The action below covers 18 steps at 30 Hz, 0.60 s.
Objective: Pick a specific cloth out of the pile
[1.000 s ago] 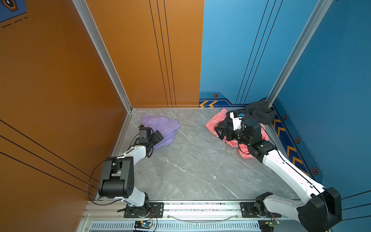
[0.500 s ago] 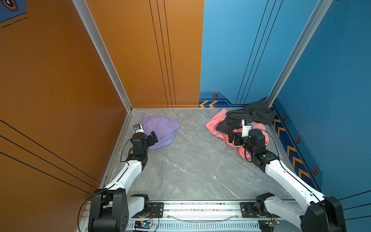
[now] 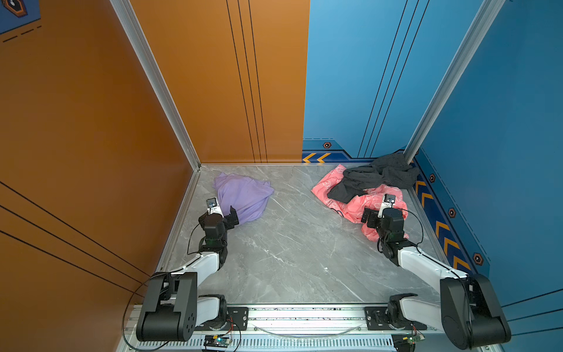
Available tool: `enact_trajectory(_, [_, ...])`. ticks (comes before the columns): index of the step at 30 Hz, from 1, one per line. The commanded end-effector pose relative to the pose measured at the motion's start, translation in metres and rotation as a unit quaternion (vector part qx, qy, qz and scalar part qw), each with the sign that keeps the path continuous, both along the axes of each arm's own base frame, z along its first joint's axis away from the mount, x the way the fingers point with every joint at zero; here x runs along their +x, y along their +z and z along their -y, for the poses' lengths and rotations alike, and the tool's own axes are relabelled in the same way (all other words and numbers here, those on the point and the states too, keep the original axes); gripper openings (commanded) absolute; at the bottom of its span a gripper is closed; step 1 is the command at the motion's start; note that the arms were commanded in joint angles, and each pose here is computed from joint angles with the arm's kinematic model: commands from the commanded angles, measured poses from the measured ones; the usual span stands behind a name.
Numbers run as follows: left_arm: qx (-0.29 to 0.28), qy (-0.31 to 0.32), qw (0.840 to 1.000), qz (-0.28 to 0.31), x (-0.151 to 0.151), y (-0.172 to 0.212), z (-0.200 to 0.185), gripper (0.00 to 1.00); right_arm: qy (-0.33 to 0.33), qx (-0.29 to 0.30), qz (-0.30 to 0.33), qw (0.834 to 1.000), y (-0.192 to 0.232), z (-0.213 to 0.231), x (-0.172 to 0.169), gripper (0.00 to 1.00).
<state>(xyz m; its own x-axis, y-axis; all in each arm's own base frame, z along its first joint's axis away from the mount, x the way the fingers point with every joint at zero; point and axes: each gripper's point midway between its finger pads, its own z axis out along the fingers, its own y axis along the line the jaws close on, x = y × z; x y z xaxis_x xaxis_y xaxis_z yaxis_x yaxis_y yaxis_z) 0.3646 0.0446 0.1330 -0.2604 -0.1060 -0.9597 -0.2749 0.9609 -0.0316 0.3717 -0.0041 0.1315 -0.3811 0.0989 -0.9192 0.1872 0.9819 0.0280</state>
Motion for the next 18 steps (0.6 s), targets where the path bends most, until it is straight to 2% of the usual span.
enact_trajectory(1, [0.028,-0.02,0.999,0.018,-0.003,-0.008,0.006,0.98,0.021,-0.015,0.068,0.997,0.027,0.002,0.016,1.0])
enact_trajectory(4, [0.03,-0.027,0.999,0.03,0.001,-0.013,0.011,0.98,0.033,-0.019,0.079,0.996,0.029,0.002,0.025,1.0])
enact_trajectory(11, [0.045,-0.023,0.998,0.046,0.004,-0.028,0.013,0.98,0.015,-0.022,0.057,0.998,0.023,0.014,0.023,1.0])
enact_trajectory(18, [0.041,-0.017,0.998,0.032,0.006,-0.031,0.011,0.98,0.026,-0.013,0.034,0.999,0.014,0.012,0.021,1.0])
